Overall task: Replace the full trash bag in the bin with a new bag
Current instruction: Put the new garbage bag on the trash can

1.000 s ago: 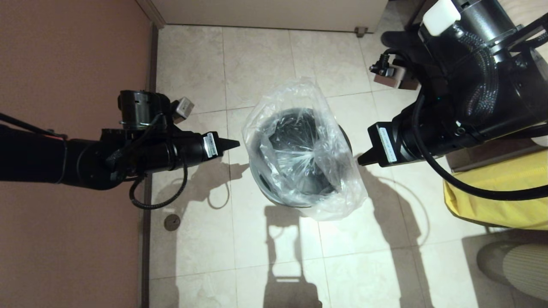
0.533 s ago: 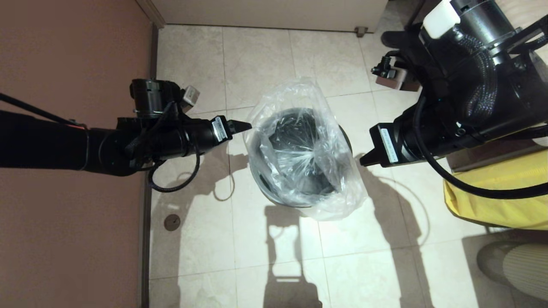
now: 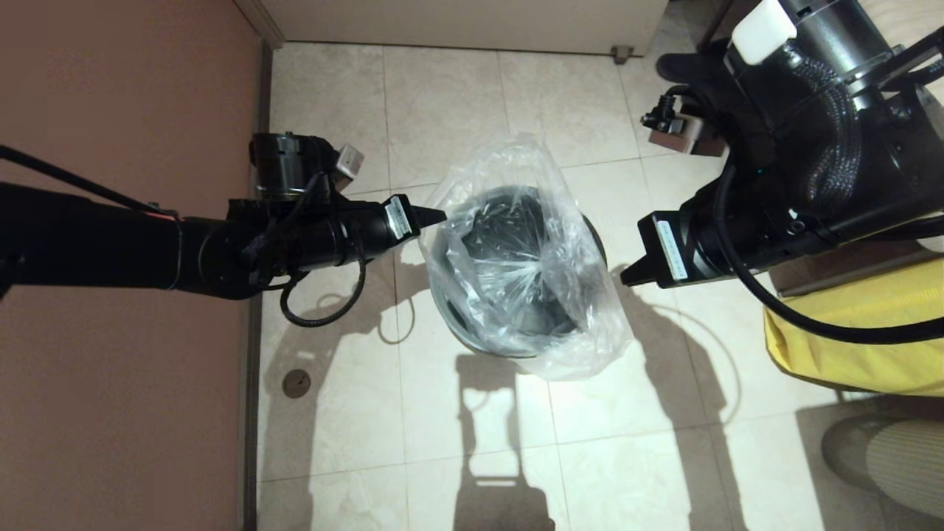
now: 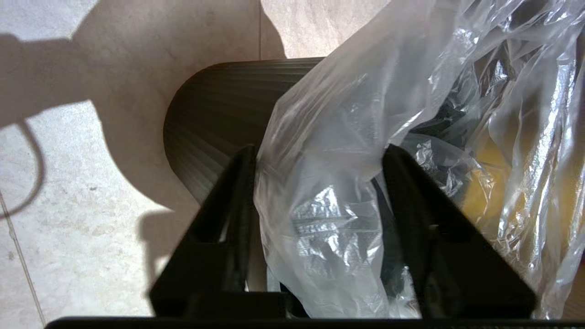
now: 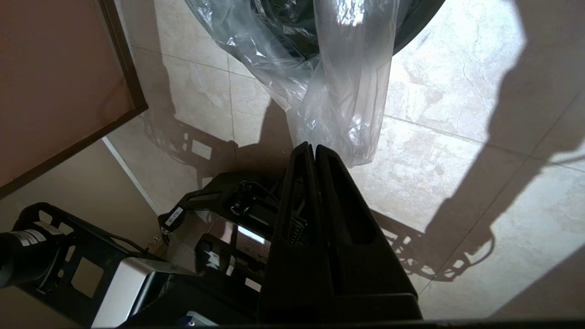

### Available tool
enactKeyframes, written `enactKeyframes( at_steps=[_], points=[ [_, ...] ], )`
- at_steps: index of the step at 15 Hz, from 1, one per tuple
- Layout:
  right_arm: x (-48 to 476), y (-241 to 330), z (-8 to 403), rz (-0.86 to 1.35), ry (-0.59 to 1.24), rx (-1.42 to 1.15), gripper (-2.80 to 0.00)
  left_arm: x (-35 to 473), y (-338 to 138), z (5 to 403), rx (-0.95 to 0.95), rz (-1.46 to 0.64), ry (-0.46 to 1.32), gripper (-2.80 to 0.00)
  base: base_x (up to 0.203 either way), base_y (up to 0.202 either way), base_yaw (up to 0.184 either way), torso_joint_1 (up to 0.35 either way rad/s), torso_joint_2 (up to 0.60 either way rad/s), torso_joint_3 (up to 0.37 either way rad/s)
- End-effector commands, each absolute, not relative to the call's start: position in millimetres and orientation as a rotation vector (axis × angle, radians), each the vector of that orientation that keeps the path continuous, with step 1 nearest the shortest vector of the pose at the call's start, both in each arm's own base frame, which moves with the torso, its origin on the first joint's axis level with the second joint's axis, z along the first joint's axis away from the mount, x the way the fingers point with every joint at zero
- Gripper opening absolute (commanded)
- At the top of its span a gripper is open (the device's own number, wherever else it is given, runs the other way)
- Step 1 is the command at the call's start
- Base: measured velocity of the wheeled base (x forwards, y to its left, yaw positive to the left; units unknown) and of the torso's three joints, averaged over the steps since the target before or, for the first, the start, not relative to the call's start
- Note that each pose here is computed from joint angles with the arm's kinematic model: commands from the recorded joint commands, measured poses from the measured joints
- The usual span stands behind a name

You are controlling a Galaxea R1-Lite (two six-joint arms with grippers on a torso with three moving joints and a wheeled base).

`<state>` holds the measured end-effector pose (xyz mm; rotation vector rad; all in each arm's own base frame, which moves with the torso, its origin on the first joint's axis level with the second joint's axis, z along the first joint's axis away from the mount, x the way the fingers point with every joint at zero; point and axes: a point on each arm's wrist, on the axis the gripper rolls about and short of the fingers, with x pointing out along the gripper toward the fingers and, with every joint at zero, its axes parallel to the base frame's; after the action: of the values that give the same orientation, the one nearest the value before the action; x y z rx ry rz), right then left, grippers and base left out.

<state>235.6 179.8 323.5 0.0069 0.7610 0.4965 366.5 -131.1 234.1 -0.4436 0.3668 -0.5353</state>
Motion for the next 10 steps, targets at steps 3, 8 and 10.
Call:
enactKeyframes(
  at_steps=[3, 8, 10],
  points=[
    [235, 179, 324, 0.493, 0.765, 0.013, -2.8, 365, -131, 236, -0.446, -0.536, 0.361, -2.8, 0.0, 0.0, 0.0, 0.0, 0.0, 0.0],
    [232, 178, 326, 0.497, 0.758, 0.014, -2.8, 363, -131, 239, -0.444, -0.537, 0.355, -2.8, 0.0, 0.0, 0.0, 0.0, 0.0, 0.0],
    [230, 177, 328, 0.499, 0.752, 0.017, -2.8, 355, -128, 250, -0.445, -0.542, 0.333, -2.8, 0.0, 0.0, 0.0, 0.0, 0.0, 0.0]
  ],
)
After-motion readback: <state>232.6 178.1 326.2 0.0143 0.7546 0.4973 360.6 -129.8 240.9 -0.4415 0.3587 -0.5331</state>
